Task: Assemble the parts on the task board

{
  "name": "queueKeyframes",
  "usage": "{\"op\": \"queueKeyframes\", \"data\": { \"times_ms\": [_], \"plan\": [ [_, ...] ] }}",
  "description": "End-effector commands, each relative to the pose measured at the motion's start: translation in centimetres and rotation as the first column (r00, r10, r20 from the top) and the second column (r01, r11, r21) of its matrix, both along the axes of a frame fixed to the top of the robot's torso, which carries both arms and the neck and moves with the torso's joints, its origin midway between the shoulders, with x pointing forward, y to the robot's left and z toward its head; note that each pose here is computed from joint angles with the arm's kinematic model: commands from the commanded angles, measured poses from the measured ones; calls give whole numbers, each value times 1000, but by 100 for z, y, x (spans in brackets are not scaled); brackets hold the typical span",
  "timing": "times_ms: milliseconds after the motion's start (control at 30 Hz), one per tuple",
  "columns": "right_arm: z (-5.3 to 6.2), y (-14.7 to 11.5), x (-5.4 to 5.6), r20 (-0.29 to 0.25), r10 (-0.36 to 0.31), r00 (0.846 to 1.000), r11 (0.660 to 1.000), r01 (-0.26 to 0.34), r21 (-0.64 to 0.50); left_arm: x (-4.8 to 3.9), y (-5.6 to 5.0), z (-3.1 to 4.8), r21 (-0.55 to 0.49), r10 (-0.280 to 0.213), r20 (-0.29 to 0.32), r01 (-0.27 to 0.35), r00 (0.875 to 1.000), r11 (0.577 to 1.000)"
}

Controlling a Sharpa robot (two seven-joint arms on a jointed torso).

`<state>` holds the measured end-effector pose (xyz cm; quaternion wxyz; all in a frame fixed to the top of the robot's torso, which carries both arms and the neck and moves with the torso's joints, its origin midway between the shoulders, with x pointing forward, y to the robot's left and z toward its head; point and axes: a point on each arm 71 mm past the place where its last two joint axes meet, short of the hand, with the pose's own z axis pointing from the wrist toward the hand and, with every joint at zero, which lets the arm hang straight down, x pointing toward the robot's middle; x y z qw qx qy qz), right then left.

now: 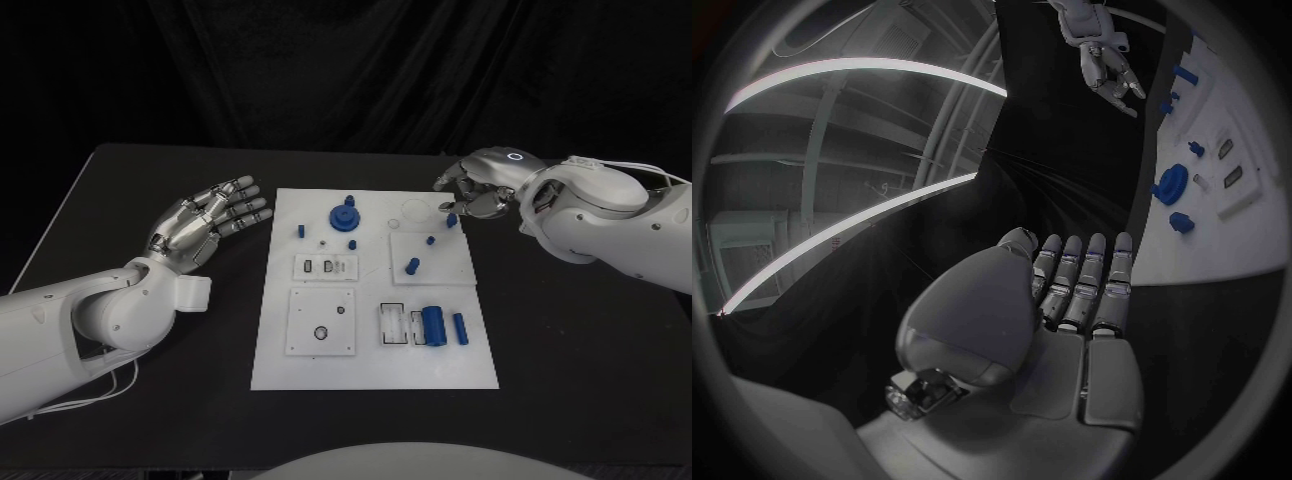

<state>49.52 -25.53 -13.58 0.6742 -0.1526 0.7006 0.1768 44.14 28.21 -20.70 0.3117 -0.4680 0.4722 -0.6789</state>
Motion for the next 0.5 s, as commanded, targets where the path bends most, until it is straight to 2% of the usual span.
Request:
{"op": "queueKeyframes", "data": {
  "times_ms": [33, 233, 500],
  "plan": [
    [-32, -87, -16, 5, -47, 999, 999, 47, 3, 0, -3, 48, -42, 10, 58, -7, 998, 999],
    [-120, -239, -19, -7, -84, 996, 996, 84, -4, 3, -13, 44, -43, 4, 56, -2, 998, 999],
    [-237, -314, -5, -27, -100, 995, 995, 100, -18, 7, -10, 41, -43, 2, 54, 1, 999, 999]
  ]
}}
